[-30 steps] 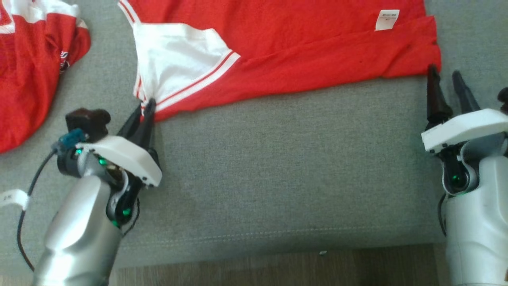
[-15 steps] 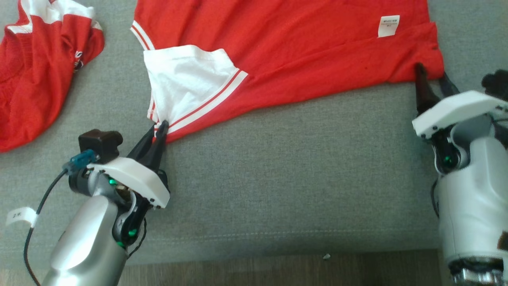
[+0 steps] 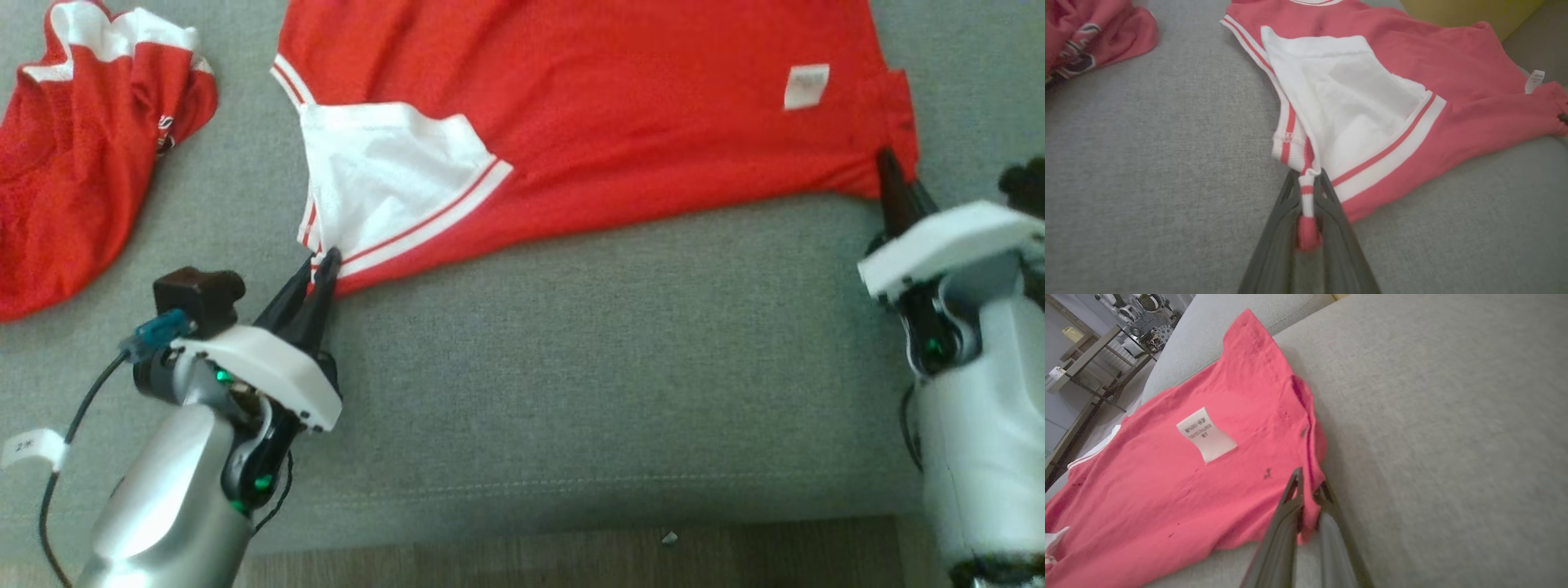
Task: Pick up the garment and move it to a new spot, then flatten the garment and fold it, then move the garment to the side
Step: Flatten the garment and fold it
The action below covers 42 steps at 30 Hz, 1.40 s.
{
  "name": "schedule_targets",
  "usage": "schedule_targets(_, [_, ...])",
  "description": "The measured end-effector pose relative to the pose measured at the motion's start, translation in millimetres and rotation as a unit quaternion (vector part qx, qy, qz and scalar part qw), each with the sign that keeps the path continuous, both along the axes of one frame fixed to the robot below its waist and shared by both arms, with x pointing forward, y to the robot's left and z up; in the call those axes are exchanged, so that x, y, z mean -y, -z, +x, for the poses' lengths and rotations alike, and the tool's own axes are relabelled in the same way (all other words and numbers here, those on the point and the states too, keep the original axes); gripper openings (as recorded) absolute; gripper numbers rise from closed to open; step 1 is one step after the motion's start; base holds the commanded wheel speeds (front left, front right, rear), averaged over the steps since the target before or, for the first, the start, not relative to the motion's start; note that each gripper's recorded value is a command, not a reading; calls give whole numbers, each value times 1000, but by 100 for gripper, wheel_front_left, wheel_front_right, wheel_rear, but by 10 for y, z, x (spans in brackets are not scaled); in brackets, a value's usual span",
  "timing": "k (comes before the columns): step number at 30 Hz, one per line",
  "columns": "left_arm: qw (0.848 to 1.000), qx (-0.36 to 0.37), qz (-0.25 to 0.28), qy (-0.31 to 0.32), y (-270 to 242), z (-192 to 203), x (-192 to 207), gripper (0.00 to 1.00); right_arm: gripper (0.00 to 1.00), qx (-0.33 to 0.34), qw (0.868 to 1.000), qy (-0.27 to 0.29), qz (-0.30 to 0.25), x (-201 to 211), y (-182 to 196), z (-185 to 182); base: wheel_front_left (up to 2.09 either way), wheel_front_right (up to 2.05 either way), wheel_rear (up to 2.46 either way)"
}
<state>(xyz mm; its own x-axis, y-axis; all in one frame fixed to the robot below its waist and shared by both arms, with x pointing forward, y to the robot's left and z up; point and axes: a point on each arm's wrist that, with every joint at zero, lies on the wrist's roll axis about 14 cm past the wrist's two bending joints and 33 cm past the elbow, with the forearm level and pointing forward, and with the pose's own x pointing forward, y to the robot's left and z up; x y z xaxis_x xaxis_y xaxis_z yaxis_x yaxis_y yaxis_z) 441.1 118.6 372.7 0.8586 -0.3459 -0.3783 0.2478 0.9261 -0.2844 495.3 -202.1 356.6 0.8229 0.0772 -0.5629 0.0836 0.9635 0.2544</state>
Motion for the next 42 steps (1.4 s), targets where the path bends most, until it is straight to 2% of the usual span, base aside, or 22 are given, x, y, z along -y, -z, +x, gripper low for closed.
schedule_targets(3, [1000,-5,-2,16,-19,-76,22,0,0,-6,1000,3,9,65,30,-206,0,0,0])
schedule_targets(13, [994,-86,-13,63,99,-652,154,0,0,-70,997,18,8,345,228,-987,0,0,0])
schedule_targets(14, [993,-94,-14,63,107,-696,161,0,7,-75,997,20,9,353,238,-1033,0,0,0])
schedule_targets(15, [993,-103,-16,63,118,-738,167,0,43,-79,997,22,11,359,244,-1072,0,0,0])
schedule_targets(16, [992,-110,-17,61,127,-773,170,15,100,-84,996,23,12,362,251,-1106,0,0,0])
schedule_targets(17, [991,-115,-16,58,133,-793,166,100,100,-87,996,25,11,370,249,-1130,0,0,0])
schedule_targets(21, [992,-114,-10,59,79,-789,157,100,100,-77,997,28,-7,471,120,-1112,0,0,0])
schedule_targets(25, [995,-85,9,53,-111,-615,16,100,100,-17,999,13,-33,467,-266,-875,0,0,0])
schedule_targets(29, [998,4,24,64,-668,-33,-27,100,100,46,998,-5,-42,319,-611,-642,0,0,0])
schedule_targets(33, [992,67,41,95,-1181,608,70,100,100,66,997,-44,-25,-14,-689,-503,0,0,0])
schedule_targets(36, [990,51,67,111,-1204,990,91,100,100,77,995,-59,-16,-145,-689,-406,0,0,0])
schedule_targets(42, [982,-9,128,141,-899,1573,187,100,100,71,995,-67,-12,-220,-490,-330,0,0,0])
